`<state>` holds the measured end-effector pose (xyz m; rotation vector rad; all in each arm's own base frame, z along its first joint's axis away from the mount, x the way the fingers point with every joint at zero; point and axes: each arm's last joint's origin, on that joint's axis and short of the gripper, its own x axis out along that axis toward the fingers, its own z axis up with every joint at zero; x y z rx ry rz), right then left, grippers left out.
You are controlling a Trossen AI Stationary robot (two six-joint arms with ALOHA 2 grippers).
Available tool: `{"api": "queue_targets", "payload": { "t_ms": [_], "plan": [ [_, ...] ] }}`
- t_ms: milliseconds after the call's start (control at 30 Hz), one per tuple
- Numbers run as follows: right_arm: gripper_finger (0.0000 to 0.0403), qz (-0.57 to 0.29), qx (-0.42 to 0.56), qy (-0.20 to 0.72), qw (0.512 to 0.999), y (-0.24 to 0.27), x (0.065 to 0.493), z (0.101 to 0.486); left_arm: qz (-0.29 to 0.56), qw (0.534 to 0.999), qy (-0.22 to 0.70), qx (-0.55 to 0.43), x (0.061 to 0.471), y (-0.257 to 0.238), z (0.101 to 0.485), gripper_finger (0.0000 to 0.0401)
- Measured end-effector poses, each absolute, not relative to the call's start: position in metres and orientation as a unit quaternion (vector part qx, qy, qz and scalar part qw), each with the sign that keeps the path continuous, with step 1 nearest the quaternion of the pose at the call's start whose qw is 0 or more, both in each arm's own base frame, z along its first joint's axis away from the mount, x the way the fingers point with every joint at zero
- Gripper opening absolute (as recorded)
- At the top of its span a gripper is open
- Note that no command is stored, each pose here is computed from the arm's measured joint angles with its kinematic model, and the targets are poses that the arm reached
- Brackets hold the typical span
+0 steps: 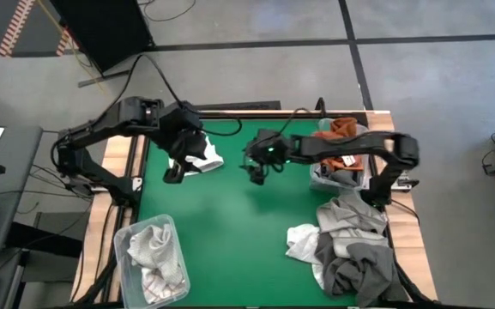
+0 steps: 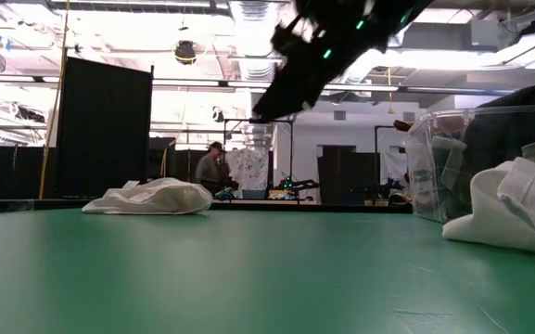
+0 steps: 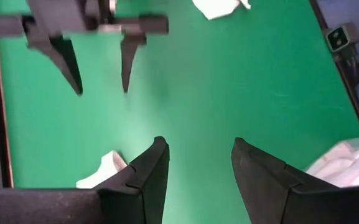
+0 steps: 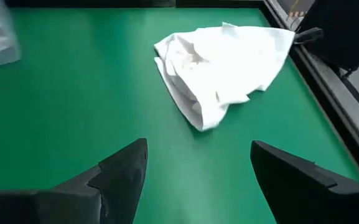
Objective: Sort towels by color in basket
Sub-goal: Put the white microfiber towel into the bottom transparent bin
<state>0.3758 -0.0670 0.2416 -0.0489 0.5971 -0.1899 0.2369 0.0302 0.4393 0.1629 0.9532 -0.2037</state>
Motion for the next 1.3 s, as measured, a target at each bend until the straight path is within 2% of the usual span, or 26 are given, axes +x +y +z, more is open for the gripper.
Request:
{"api": "queue_targets", "payload": {
  "t_ms": [333,800,1033,1167,1233,1300],
  "plan": [
    [0.0315,-0.107,-0.006,0.265,0.958,-0.084,0.421,0.168,-0.097,0.880,0.458,0.080,0.238,0.027,0.439,0.0167],
    [0.0315,-0.125,-0.001,0.277,0.953,-0.107,0.473,0.129,-0.091,0.881,0.458,0.069,0.238,0.027,0.439,0.0167],
    [0.0310,-0.157,0.040,0.289,0.943,-0.124,0.492,0.112,-0.091,0.882,0.458,0.069,0.238,0.027,0.439,0.0167],
    [0.0261,-0.174,0.034,0.288,0.941,-0.122,0.496,0.117,-0.091,0.881,0.459,0.069,0.238,0.027,0.439,0.0167],
    [0.0210,-0.178,0.034,0.291,0.939,-0.121,0.496,0.117,-0.091,0.881,0.459,0.069,0.238,0.027,0.439,0.0167],
    [0.0143,-0.178,0.037,0.303,0.936,-0.121,0.495,0.116,-0.091,0.881,0.459,0.069,0.238,0.027,0.439,0.0167]
  ]
}}
